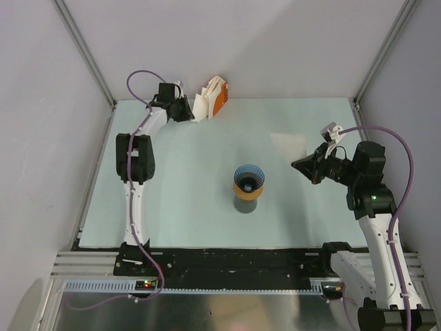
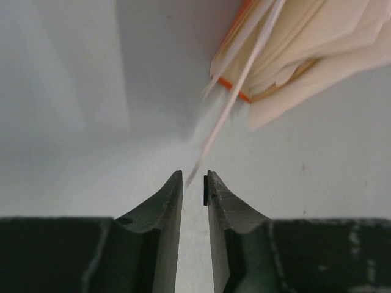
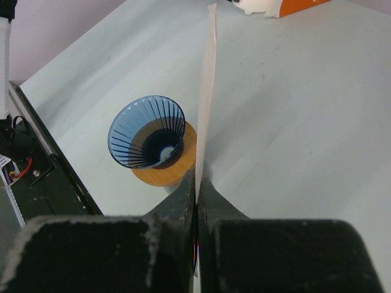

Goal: Place the coffee filter in the dripper
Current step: Place the coffee filter at the coffee filter holder, then adjust the coffee filter.

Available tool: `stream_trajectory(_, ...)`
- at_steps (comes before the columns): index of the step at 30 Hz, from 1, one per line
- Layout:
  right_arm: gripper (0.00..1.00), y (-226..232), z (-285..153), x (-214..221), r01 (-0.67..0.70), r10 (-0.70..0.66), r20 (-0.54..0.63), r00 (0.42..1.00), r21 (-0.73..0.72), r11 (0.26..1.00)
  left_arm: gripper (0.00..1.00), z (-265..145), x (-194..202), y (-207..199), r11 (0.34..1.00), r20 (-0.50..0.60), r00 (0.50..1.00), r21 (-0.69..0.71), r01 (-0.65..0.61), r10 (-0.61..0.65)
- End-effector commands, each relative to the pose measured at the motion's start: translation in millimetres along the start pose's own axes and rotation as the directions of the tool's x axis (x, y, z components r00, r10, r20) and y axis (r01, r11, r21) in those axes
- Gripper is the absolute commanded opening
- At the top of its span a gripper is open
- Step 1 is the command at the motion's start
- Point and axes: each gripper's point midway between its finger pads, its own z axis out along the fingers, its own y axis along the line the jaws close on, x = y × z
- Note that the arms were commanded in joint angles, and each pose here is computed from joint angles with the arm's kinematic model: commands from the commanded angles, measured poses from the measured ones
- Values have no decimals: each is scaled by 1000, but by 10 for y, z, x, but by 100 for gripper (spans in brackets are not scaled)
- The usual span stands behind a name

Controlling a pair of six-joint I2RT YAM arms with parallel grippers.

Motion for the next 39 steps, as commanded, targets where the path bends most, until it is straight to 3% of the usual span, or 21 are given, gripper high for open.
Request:
stream_trajectory(1, 0, 14, -40, -174, 41, -41, 31, 999, 16, 999, 26, 63, -374, -187, 998, 90, 996, 65, 20, -25)
stream_trajectory(8, 0, 1, -56, -168, 48, -49, 22, 999, 27, 998, 16, 168, -647, -522, 979, 165, 986, 205, -20, -14)
stream_trajectory(10, 0, 14, -65, -176, 51, -52, 21, 998, 26, 998, 32, 163, -678, -601, 971, 176, 984, 238, -30, -13)
stream_trajectory(13, 0, 33, -85, -206, 57, -58, 23, 998, 25, 998, 73, 87, -738, -599, 975, 200, 980, 220, -36, -9)
stream_trajectory(15, 0, 60, -101, -237, 59, -59, 29, 998, 21, 998, 88, -16, -781, -558, 979, 217, 976, 197, -44, 0)
stream_trajectory(20, 0, 255, -171, -321, 79, -77, 54, 996, -45, 996, 98, -588, -974, -493, 982, 298, 953, 157, -100, 50)
stream_trajectory(24, 0, 574, -283, -388, 68, -58, 66, 996, -168, 983, 99, -1580, -972, -551, 965, 441, 880, 101, -244, 176)
stream_trajectory(27, 0, 893, -388, -388, -20, 34, 41, 999, -311, 950, 100, -2494, -775, -758, 898, 523, 772, 25, -438, 362)
stream_trajectory(30, 0, 1185, -497, -411, -76, 93, 18, 995, -434, 898, 100, -3345, -251, -1124, 772, 553, 674, 84, -630, 490)
stream_trajectory(32, 0, 1308, -557, -512, -50, 87, 60, 994, -461, 886, 100, -3811, 212, -1421, 688, 578, 660, 219, -691, 479)
stream_trajectory(35, 0, 1475, -632, -818, 13, 87, 184, 979, -483, 875, 100, -4452, 744, -1936, 567, 624, 678, 417, -710, 389)
stream_trajectory(37, 0, 1586, -672, -1081, 63, 93, 283, 955, -500, 864, 100, -4845, 1009, -2295, 460, 671, 648, 476, -750, 361)
stream_trajectory(39, 0, 1669, -684, -1290, 77, 124, 343, 931, -518, 852, 100, -5099, 1096, -2515, 419, 702, 639, 501, -757, 315)
